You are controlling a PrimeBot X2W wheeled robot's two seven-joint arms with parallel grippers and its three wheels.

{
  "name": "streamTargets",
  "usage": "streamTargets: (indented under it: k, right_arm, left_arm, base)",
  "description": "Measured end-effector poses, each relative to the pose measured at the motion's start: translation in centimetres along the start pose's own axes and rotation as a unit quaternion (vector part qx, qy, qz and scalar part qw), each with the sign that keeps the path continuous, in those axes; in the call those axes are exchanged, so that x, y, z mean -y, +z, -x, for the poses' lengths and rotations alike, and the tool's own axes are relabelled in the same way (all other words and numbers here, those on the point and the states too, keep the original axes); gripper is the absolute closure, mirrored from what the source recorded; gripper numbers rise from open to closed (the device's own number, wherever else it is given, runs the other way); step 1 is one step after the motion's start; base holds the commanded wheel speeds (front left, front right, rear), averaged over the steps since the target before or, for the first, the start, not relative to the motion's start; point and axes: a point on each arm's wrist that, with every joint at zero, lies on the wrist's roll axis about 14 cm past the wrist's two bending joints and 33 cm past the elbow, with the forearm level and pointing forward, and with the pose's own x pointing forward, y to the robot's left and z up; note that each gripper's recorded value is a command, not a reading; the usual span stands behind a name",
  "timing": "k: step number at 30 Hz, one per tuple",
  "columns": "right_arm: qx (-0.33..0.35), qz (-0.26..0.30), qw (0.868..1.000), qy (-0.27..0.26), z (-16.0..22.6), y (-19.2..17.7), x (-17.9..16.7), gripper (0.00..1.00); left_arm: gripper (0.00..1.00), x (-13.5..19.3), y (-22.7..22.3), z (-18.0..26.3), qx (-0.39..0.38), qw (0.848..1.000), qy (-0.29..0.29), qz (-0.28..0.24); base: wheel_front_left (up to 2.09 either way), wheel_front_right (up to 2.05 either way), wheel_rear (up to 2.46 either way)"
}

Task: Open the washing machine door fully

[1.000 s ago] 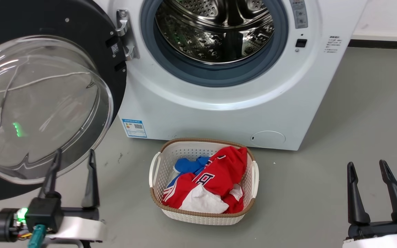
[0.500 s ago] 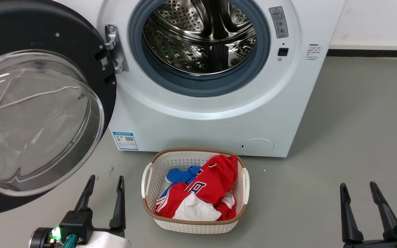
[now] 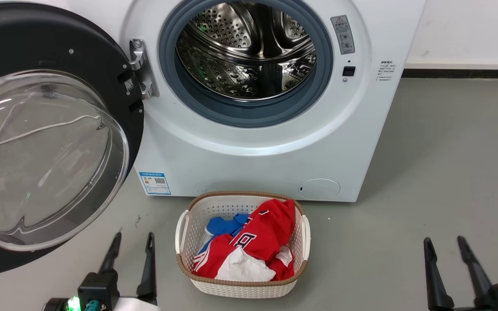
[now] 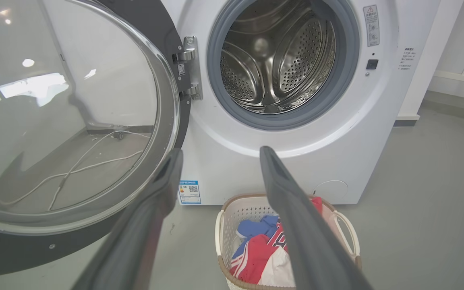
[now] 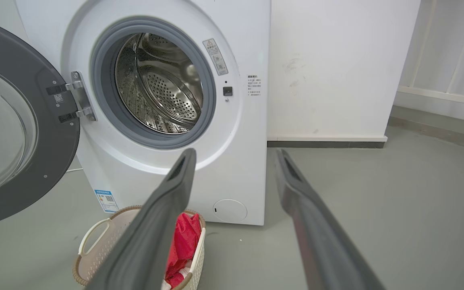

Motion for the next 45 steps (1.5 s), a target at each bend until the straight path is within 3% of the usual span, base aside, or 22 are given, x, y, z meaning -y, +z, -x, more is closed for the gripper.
streamTargets:
  k: [6, 21, 45]
  right_arm:
    - [-0.027, -0.008, 1.000, -0.003, 0.4, -1.7, 0.0, 1.00]
    - [-0.039, -0.156, 0.986, -0.037, -0.3, -2.4, 0.9, 1.00]
    - [-0.044, -0.338, 0.938, -0.068, -1.9, -3.0, 1.7, 1.00]
  left_arm:
    - [1.00, -0.1, -2.5, 1.0, -0.042, 0.999, 0.004, 0.009]
    - [1.00, -1.1, -3.2, 0.6, -0.065, 0.985, 0.042, 0.157]
    - [1.00, -1.6, -3.1, -0.7, -0.070, 0.933, 0.066, 0.347]
  base:
    - [0.00, 0.00, 0.00]
    - [0.00, 0.00, 0.00]
    - [0.00, 0.00, 0.00]
